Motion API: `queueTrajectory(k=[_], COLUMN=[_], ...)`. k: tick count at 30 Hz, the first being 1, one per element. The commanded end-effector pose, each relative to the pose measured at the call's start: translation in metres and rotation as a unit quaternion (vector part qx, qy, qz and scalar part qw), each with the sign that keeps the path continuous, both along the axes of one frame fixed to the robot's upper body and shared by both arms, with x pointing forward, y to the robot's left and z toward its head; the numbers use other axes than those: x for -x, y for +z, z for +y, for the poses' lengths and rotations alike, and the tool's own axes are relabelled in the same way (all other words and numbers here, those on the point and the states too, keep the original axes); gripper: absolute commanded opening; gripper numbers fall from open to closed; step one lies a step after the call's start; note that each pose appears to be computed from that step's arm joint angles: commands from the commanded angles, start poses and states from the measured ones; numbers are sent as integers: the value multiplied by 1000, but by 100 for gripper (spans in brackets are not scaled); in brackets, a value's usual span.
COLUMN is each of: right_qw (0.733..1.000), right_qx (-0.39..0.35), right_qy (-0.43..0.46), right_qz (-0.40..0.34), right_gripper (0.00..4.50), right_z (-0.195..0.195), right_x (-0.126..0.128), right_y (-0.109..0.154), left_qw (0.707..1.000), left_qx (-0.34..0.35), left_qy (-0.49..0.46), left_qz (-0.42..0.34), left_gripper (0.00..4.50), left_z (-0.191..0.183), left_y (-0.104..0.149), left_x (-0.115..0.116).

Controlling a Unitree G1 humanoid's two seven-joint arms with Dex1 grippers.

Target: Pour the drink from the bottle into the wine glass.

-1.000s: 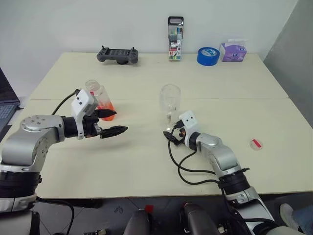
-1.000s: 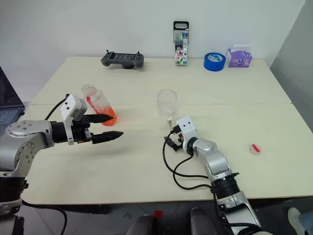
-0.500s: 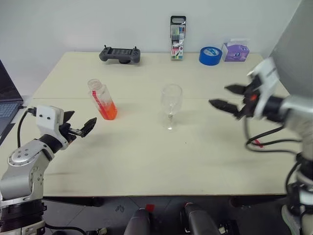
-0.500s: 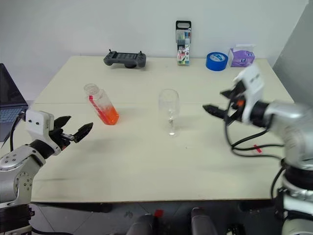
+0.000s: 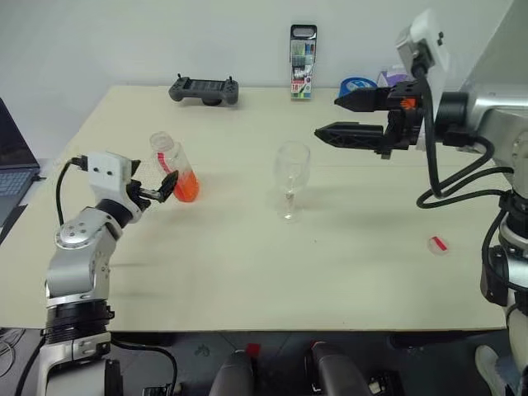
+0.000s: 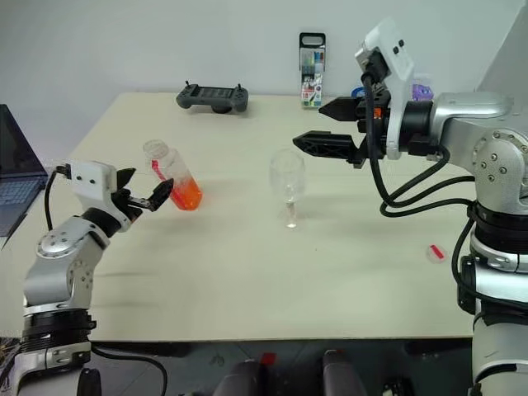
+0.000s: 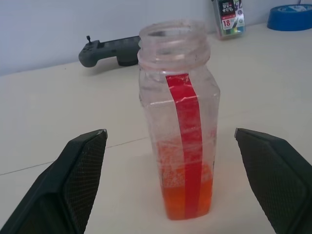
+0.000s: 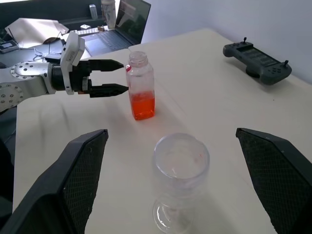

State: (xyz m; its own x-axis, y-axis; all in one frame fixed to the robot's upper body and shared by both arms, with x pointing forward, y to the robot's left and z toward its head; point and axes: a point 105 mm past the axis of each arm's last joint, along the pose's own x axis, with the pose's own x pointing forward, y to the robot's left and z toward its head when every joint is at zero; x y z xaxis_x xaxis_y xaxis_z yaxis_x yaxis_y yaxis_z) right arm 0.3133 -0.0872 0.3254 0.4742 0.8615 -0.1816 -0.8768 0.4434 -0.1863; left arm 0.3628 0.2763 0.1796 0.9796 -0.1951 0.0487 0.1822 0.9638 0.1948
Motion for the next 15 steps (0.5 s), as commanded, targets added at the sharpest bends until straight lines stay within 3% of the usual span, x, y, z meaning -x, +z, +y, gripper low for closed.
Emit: queueTrajectory(k=[1, 15], right_qw=[999, 999], right_qx=[1, 10], right_qy=[14, 24], right_qz=[-44, -41], right_gripper=[448, 448], right_z=[6, 15], right_x=[6, 12], right_y=[16, 6], left_qw=[999, 999], left_qx=[-7, 30], left_qy=[-5, -8], left_qz=[-34, -44], left_gripper=[450, 450], left_z=[-6, -16], left_y=[14, 17], left_x=[-2, -34])
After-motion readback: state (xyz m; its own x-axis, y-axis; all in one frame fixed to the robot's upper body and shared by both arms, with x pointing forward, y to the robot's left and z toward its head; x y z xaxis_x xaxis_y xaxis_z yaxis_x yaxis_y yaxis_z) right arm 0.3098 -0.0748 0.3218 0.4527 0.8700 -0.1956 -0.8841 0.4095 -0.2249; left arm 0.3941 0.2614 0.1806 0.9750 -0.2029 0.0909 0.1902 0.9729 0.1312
